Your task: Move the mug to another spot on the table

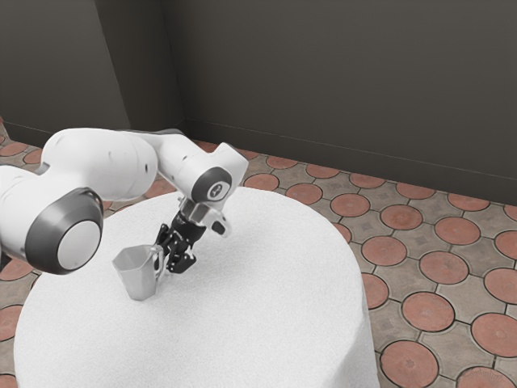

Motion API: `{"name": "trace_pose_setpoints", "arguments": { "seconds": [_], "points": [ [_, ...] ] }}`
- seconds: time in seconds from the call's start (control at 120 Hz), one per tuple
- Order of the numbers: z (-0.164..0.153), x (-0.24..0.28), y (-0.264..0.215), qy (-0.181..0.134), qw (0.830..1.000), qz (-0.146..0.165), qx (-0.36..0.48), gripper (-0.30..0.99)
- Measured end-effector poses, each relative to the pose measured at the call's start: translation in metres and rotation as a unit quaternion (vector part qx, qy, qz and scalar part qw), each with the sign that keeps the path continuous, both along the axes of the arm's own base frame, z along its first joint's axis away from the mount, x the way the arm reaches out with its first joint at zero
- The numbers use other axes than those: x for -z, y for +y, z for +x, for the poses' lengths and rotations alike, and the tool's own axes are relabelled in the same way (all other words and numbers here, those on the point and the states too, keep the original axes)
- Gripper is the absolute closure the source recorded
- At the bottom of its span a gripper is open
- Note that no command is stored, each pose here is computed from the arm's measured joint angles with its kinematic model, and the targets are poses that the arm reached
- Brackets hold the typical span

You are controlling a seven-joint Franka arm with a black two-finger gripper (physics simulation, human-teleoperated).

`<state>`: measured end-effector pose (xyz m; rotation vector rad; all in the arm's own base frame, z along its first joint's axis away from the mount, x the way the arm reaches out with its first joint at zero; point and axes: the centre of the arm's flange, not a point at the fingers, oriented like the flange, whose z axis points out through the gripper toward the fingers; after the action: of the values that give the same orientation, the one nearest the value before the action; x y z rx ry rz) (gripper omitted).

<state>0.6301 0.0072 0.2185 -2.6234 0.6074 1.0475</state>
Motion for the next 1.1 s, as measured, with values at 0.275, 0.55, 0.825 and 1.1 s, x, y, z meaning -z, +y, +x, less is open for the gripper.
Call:
{"name": "trace_pose_setpoints", "arguments": {
  "seconds": [0.275, 0.55, 0.825, 1.1],
  "points": [
    [-0.003, 0.004, 0.001, 0.002, 1.0, 0.0, -0.001, 0.57],
    [-0.002, 0.004, 0.001, 0.0, 1.0, 0.002, 0.0, 0.66],
    [-0.002, 0.002, -0.002, 0.002, 1.0, 0.008, 0.004, 0.72],
    [0.001, -0.022, -0.016, -0.001, 1.0, 0.013, 0.011, 0.73]
  ]
}}
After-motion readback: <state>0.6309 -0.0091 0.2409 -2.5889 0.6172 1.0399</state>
